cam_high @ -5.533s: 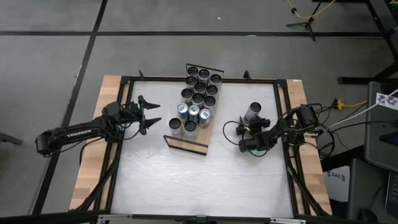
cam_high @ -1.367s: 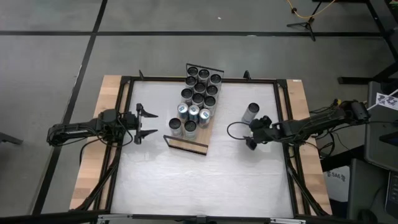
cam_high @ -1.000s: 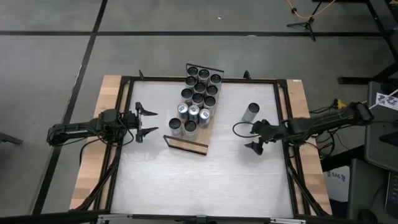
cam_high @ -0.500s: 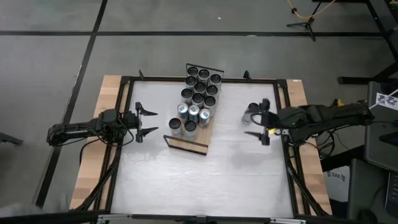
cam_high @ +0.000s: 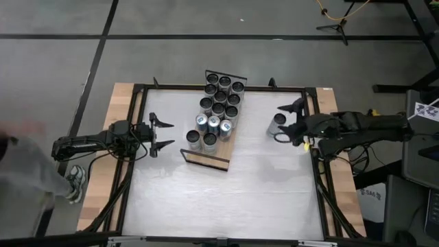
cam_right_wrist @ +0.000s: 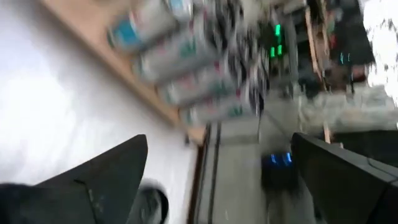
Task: Place canned beverage on shelf
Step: Put the blue soda can on the shelf aligned with the other blue soda can
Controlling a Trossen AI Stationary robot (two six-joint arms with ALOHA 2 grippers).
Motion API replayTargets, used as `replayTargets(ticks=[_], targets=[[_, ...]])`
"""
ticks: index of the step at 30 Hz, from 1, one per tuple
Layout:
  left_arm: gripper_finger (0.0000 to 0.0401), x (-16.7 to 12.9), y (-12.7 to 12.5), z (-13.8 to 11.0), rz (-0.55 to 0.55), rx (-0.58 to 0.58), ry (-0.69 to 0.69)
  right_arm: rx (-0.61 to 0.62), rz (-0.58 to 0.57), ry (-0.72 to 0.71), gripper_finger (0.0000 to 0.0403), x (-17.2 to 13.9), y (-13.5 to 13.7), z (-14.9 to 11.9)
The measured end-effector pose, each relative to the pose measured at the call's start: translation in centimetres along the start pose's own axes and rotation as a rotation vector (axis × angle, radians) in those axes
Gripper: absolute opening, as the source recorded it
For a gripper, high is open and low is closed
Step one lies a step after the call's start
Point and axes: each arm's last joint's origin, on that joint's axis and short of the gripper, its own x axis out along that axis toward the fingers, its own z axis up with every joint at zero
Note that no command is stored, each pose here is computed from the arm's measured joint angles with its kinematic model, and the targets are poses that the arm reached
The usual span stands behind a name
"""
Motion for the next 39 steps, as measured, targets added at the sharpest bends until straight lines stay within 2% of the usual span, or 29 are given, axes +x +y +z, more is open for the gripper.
replayTargets(ticks=[3,7,15,26,39], targets=[[0.0302,0.0,0.0,0.0,0.000,0.000,0.000,-0.004,0.019,0.109,0.0392,0.4,0.0,-1.1],[0.0302,0.0,0.0,0.0,0.000,0.000,0.000,0.049,0.094,0.154,0.0392,0.7,0.1,-2.1],[0.0302,0.0,0.0,0.0,0.000,0.000,0.000,0.109,0.207,0.110,0.0392,1.0,-0.1,-2.7],[0.0302,0.0,0.0,0.0,0.000,0.000,0.000,0.121,0.316,0.021,0.0392,0.9,0.2,-2.5],[0.0302,0.0,0.0,0.0,0.000,0.000,0.000,0.077,0.392,0.138,0.0392,1.9,1.1,-2.8]])
